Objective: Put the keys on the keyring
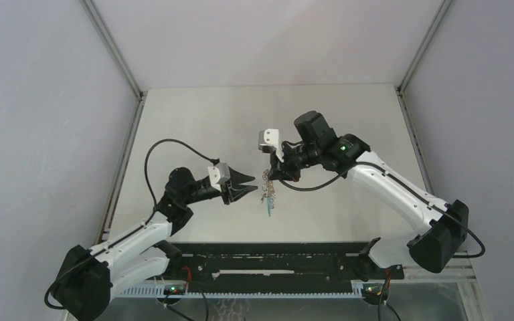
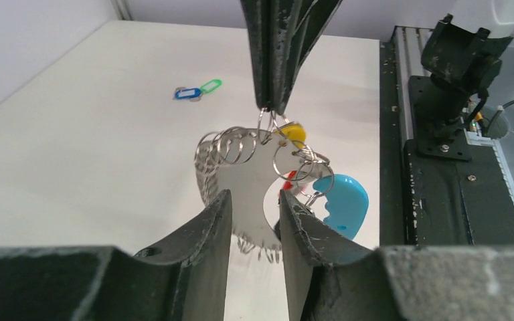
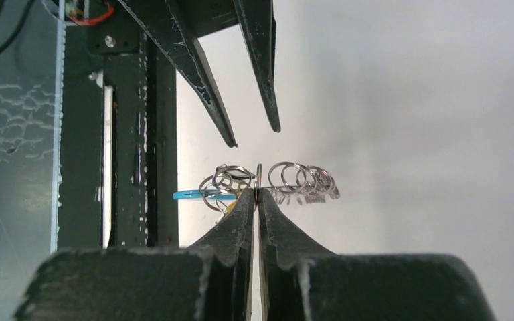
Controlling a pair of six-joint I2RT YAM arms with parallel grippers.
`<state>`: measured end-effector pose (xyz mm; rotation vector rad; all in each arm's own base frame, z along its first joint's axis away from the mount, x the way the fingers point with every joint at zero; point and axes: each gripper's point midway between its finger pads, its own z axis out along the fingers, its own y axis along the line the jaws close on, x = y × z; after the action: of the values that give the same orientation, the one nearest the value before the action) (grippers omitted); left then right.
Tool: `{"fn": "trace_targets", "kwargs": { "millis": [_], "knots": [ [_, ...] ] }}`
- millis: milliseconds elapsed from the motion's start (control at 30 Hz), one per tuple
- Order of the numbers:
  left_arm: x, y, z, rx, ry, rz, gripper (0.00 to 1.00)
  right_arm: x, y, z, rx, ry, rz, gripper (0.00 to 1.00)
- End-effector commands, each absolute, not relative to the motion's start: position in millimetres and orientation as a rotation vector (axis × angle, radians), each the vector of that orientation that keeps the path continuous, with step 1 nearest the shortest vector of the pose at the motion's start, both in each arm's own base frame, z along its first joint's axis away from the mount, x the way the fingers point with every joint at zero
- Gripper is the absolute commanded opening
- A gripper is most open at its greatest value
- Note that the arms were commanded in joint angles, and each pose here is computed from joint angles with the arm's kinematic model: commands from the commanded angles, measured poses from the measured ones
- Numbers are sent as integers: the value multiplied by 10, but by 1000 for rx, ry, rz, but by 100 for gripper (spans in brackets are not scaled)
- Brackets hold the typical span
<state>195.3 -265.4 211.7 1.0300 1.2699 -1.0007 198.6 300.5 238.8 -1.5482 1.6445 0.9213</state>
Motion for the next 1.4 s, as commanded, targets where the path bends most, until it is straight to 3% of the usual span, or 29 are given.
{"fn": "trace_targets", "kwargs": {
  "millis": [0, 733, 1367],
  "knots": [
    [2079, -2618, 2357, 993, 1224, -922, 37, 1961, 2801, 2324, -1650, 1824, 717, 0],
    [1799, -2894, 2356, 1135, 1098, -1168, 28, 1875, 3095, 2298, -1822, 1710, 707, 0],
    [1855, -2942, 2327, 1127, 1123, -1163, 26, 1774, 3153, 2279, -1859, 1655, 747, 0]
  ]
}}
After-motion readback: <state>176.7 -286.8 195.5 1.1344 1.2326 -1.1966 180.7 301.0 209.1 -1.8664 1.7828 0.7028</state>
